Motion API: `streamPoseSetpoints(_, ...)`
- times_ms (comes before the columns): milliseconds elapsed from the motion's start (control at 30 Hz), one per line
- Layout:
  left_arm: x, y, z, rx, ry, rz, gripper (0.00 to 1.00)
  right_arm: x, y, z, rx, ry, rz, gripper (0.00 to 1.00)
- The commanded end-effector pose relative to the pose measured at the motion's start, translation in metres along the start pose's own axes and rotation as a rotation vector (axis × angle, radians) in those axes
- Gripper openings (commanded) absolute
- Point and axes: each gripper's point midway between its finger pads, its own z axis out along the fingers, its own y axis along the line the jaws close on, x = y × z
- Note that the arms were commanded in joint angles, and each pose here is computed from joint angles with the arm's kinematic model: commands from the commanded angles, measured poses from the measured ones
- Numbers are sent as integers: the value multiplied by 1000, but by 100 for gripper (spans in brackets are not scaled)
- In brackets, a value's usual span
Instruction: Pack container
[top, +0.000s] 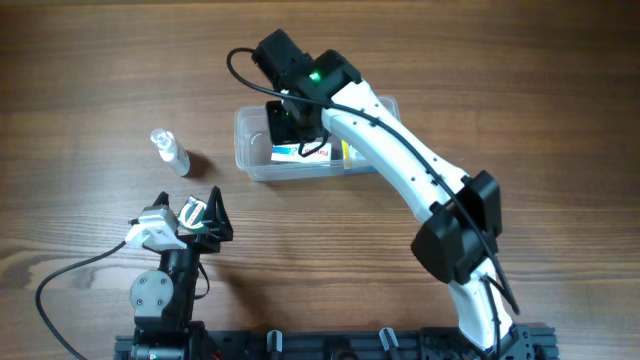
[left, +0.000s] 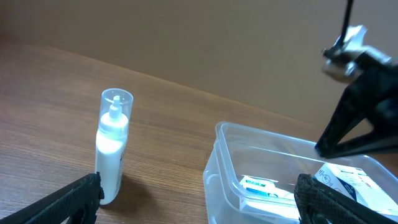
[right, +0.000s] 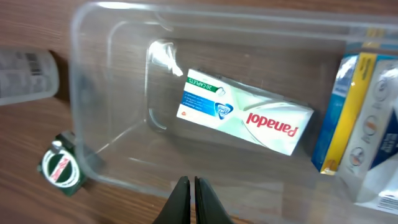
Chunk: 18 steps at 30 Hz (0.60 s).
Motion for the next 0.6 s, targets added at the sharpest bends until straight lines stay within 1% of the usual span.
streamPoseSetpoints(0, 1, 1, 0, 1, 2, -9, 100, 9, -1, 29, 49, 42, 11, 4)
streamPoseSetpoints(167, 2, 1, 0, 1, 3, -9, 100, 11, -1, 44, 61, 60, 6, 4)
streamPoseSetpoints(300, 1, 1, 0, 1, 2, -9, 100, 6, -1, 50, 64, 43, -108, 4)
streamPoseSetpoints(433, 1, 1, 0, 1, 2, -9, 100, 0, -7, 50, 98, 18, -161, 4)
streamPoseSetpoints(567, 2, 1, 0, 1, 3, -9, 100, -4, -4, 50, 90, 7, -266, 4)
